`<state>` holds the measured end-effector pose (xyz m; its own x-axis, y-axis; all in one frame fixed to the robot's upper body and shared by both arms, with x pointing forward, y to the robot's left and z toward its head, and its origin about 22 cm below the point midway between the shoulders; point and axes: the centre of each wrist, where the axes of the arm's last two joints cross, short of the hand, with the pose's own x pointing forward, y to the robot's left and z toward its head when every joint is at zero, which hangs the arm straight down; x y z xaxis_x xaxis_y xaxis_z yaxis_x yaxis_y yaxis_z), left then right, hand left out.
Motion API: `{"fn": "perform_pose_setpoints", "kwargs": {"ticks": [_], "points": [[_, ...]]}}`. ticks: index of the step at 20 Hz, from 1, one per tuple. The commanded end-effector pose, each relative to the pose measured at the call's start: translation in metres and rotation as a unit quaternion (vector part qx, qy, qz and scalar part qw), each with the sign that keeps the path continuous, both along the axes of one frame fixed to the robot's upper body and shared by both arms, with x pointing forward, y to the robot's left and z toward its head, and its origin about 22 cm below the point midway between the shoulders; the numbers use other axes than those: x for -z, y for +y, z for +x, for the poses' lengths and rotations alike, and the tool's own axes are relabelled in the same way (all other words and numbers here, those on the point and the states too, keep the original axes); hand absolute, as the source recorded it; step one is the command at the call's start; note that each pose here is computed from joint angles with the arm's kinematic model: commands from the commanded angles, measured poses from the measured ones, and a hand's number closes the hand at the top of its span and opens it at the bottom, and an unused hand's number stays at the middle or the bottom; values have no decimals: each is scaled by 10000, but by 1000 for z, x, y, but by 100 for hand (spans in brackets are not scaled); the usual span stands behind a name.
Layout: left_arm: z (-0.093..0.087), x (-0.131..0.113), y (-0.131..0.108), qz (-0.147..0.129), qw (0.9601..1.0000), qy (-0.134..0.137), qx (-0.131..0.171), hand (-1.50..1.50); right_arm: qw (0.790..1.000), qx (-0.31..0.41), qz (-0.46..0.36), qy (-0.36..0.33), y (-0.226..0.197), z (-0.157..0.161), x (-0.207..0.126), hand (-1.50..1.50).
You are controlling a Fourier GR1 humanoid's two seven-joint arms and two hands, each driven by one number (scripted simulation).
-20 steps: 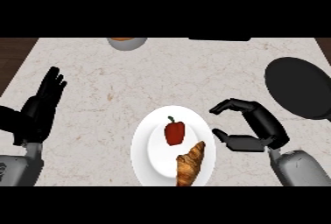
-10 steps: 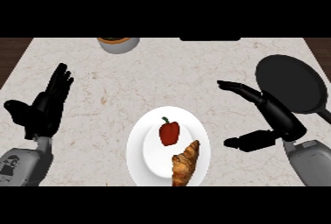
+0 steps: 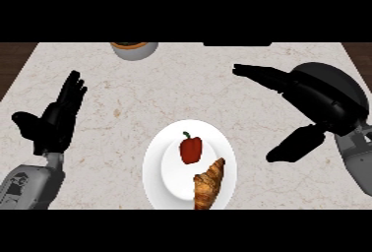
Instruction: Pick the bell pepper from the plate and place it in the pan
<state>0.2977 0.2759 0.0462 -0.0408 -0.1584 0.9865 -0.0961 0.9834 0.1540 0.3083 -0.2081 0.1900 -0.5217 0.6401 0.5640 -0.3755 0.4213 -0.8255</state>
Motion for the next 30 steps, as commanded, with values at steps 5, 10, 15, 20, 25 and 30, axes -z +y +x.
{"fn": "perform_pose_setpoints", "kwargs": {"ticks": [5, 10, 15, 20, 25, 30], "points": [[-15, 8, 8, -23, 10000, -47, 72, 0, 9988, -18, -437, -197, 57, 12, -37, -150], [5, -5, 8, 16, 10000, -9, -80, 0, 9978, -492, -296, 338, 107, 4, -13, -150], [8, 9, -5, -3, 10000, 4, 9, 0, 9961, -729, -227, 441, 122, -9, 4, -150], [0, -5, 8, 38, 10000, 15, 11, 0, 9941, -283, -805, 663, 136, -17, 12, -150], [-1, -3, 9, -20, 10000, -2, -30, 0, 9947, 4, -828, 608, 126, -14, 35, -150], [-2, -5, 3, 20, 10000, -44, 41, 0, 9890, 284, -1262, 720, 127, 13, 41, -150]]}}
